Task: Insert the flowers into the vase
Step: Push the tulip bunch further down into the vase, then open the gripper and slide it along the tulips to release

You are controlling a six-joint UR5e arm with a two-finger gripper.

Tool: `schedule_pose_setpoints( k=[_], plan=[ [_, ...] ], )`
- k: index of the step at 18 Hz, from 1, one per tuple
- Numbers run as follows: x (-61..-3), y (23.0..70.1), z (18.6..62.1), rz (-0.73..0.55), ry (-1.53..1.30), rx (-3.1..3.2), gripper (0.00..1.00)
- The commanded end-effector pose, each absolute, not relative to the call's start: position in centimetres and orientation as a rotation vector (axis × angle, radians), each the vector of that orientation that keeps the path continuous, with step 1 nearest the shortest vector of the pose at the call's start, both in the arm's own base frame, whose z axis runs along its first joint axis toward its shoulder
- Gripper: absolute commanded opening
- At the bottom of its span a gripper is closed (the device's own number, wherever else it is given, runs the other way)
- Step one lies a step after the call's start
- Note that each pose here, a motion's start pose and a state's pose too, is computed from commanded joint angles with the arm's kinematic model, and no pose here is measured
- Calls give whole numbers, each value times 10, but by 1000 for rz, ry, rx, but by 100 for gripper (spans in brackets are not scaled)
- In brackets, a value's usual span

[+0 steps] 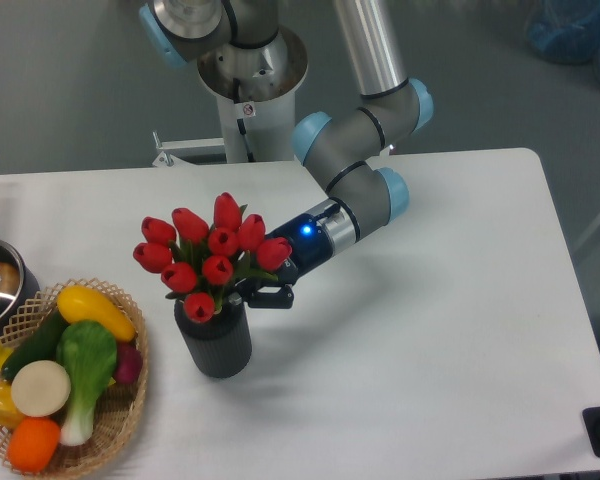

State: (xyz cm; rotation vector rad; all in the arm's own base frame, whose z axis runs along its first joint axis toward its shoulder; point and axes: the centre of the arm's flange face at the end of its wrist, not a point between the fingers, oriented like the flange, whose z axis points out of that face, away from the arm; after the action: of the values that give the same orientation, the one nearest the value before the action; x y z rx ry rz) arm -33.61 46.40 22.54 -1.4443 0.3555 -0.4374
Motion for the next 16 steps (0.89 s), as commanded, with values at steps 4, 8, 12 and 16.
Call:
schedule_pose_setpoints(
  k=[4,8,12,16],
  plan=[
    [-336,464,226,-436,357,-1444,17],
    [-337,463,225,-429,361,-1442,27],
    [-336,463,225,-424,365,-1441,42],
    [-338,461,224,-421,361,-1442,50]
  ],
)
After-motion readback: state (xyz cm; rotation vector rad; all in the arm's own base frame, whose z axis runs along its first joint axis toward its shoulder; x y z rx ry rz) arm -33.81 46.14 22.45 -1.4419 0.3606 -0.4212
